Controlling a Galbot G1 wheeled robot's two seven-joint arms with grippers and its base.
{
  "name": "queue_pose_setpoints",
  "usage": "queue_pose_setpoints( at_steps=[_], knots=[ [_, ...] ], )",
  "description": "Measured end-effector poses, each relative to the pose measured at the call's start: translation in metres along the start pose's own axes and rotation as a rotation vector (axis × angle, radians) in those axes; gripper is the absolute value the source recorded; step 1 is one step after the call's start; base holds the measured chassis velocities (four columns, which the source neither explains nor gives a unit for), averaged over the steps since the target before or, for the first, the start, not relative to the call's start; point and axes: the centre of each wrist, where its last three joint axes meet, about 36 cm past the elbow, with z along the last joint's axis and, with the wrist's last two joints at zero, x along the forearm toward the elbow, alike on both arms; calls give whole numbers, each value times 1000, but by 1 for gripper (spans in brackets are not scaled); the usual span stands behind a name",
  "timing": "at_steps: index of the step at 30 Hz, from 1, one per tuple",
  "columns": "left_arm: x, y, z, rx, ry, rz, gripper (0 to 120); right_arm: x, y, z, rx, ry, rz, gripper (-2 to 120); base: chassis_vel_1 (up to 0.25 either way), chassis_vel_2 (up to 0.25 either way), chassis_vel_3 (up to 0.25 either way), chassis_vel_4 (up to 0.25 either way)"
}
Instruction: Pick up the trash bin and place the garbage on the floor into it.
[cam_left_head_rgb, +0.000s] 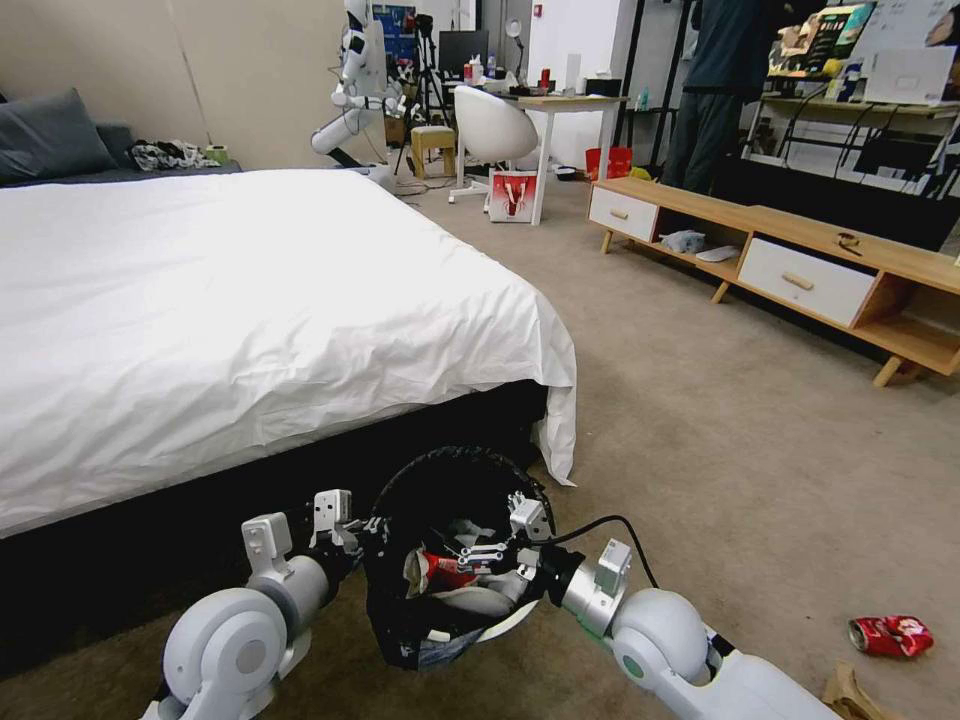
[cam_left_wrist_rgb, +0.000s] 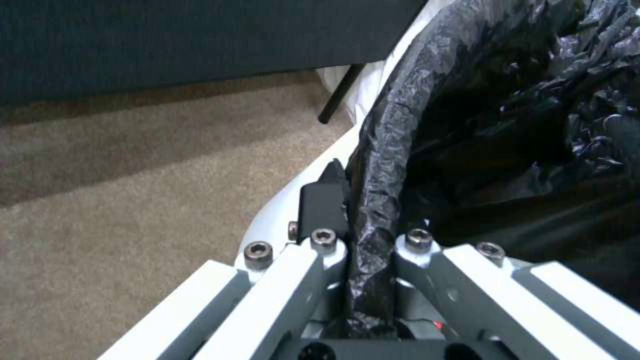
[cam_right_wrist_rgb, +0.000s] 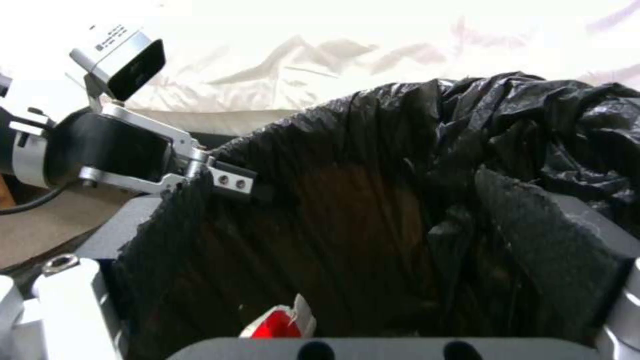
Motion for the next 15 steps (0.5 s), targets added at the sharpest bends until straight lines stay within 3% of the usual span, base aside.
queue_pose_setpoints(
  at_steps=[8,15],
  knots=[
    [0,2,0,2,2,-8,2,-2,-4,-6,14,-22,12,100,0,0,0,0],
    [6,1,-3,23,-21,-9,2,0,-22,-56,130,-145,46,100,0,0,0,0]
  ],
)
